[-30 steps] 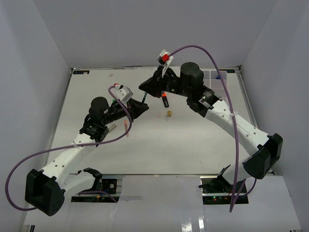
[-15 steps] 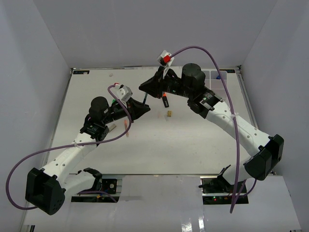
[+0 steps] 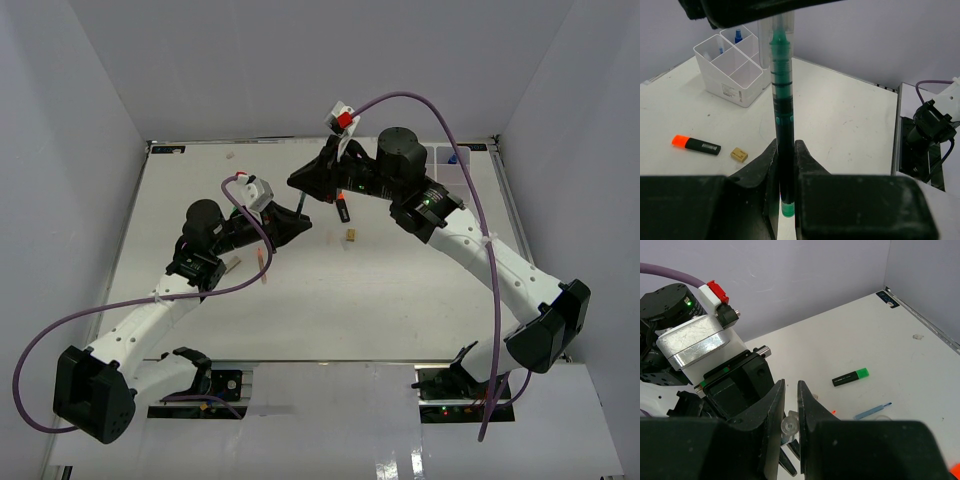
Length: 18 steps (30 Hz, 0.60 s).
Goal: Sort the stationery into containers
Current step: Close the pen cap on the pen.
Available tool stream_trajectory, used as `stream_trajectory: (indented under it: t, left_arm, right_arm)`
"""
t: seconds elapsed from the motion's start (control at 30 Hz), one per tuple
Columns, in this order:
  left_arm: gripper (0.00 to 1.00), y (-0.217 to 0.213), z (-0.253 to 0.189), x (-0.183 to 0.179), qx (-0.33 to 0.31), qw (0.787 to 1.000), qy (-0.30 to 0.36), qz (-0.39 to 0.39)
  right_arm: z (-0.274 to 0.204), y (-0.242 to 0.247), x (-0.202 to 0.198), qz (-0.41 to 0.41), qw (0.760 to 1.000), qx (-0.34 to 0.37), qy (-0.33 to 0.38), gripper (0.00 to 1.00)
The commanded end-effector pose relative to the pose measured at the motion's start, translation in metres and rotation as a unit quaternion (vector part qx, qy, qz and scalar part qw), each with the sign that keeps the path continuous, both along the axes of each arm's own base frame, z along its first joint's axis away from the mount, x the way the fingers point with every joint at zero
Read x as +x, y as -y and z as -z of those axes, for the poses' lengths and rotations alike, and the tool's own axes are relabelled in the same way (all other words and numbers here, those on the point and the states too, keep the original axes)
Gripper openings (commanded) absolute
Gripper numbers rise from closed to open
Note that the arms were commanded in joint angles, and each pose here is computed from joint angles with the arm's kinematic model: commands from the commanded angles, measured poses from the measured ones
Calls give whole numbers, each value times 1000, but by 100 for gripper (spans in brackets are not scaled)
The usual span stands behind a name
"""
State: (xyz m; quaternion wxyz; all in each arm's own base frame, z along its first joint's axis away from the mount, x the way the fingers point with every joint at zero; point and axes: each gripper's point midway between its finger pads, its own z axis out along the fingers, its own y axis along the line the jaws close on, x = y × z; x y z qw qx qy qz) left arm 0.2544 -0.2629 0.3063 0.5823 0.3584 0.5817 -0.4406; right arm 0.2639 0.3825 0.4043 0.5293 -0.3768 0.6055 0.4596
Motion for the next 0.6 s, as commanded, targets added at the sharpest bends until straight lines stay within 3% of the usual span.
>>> stream_trajectory:
  t: [0.0, 0.27, 0.57]
  left_arm:
    - [0, 3, -45, -19, -31, 995, 90, 40]
    - [0, 2, -48, -18, -40, 995, 81, 35]
    - [0, 0, -84, -16, -77, 992, 99, 19]
  right_arm:
    - [31, -1, 7, 4, 999, -48, -18, 8]
    - [44, -2, 5, -5, 998, -58, -22, 8]
    - [85, -1, 3, -12, 994, -93, -51, 8]
